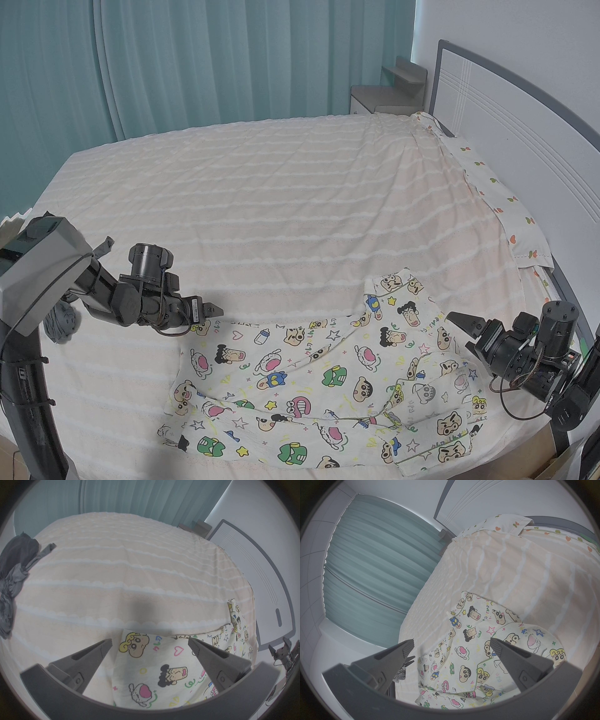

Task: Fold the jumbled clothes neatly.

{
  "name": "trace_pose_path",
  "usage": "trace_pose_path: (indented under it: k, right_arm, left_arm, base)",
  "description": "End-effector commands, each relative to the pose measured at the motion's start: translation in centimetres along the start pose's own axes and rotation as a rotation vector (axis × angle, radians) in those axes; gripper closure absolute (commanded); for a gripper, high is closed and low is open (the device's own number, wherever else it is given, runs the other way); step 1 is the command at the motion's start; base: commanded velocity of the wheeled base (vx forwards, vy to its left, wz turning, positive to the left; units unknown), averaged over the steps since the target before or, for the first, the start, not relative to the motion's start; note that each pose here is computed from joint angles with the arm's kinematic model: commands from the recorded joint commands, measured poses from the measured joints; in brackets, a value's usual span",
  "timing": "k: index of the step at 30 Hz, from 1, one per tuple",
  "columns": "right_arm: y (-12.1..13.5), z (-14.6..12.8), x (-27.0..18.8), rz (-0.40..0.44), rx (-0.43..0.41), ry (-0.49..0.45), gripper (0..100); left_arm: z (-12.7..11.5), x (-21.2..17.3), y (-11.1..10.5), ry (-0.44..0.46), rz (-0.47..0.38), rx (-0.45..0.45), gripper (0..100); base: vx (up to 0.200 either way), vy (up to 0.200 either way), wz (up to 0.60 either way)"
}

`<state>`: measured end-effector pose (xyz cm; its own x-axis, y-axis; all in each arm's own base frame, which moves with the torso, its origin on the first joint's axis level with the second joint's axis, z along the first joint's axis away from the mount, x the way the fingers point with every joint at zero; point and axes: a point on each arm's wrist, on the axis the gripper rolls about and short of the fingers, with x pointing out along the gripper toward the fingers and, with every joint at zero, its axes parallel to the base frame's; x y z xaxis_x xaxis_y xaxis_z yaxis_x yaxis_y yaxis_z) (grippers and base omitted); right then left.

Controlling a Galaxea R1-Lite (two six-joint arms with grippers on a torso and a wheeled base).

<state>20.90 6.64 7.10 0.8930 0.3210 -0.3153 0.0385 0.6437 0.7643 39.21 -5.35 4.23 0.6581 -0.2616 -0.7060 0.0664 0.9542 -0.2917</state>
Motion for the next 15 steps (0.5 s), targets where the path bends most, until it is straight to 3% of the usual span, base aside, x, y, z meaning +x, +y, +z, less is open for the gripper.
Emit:
trace_pose_path:
  k: [1, 15]
  right_arm:
    - [-0.1, -0.1, 0.1, -0.007, 0.0, 0.006, 0]
    - [-0.2, -0.2, 0.2, -0.011, 0.001, 0.009, 0]
  left_arm:
    - [-0.8, 2.5, 0.4, 0.057, -0.026, -0.035, 0]
    - [-1.7, 3.8, 0.2, 0.085, -0.045, -0.043, 0]
  base:
    - [0.0, 0.0, 0.0]
    - [0.0, 0.0, 0.0]
